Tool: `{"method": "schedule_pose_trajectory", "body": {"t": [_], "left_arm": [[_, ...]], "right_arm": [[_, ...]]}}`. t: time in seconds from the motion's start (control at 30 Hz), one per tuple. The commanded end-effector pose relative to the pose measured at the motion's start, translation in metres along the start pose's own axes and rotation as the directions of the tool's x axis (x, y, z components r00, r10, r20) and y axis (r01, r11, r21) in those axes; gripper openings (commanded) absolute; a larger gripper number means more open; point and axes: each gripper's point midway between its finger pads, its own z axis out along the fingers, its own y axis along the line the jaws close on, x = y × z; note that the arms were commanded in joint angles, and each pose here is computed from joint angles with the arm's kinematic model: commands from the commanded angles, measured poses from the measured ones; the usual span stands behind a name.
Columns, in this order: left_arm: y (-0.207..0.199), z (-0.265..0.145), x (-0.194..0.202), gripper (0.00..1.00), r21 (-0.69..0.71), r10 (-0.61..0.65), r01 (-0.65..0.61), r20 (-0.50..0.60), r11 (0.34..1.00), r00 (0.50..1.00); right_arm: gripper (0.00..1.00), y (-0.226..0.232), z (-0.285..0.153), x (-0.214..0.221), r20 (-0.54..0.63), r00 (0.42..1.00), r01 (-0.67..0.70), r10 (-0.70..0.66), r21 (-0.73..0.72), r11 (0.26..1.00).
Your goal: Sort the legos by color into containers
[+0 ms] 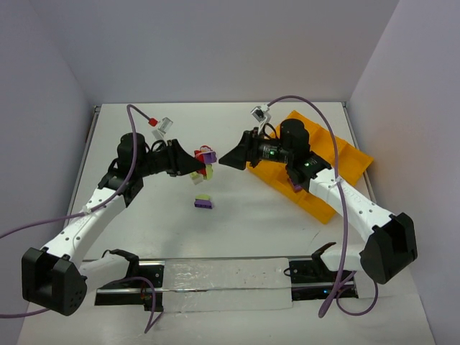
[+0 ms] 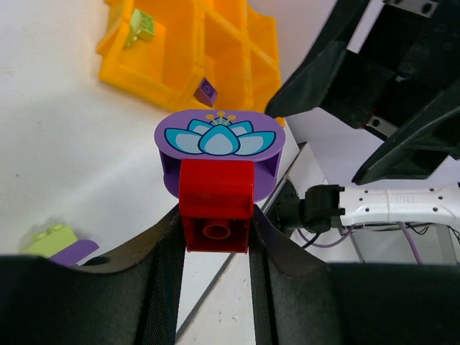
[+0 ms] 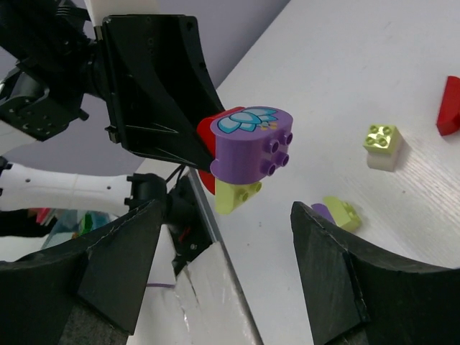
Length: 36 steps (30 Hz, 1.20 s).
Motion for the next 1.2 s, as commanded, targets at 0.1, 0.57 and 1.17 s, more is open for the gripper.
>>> {"method": "schedule_pose_trajectory", "body": {"t": [0.1,0.57,1.17], "left_arm": [[-0.039,-0.007,-0.002,0.0,0.212,0.149,-0.141,-0.021,0.967,0.989],[-0.049,-0.009,0.003,0.0,0.282,0.182,-0.157,-0.064,0.946,0.981],[-0.017,0.004,-0.002,0.0,0.115,0.026,-0.012,-0.115,0.993,0.993]], "right_arm": [[0.88,0.026,0.01,-0.015,-0.007,0.997,0.08,-0.082,-0.149,0.986],[0.88,0.026,0.007,-0.014,-0.029,0.998,0.054,-0.058,-0.116,0.992],[0.9,0.006,-0.025,-0.006,-0.022,0.957,0.289,-0.288,0.073,0.954]]}}
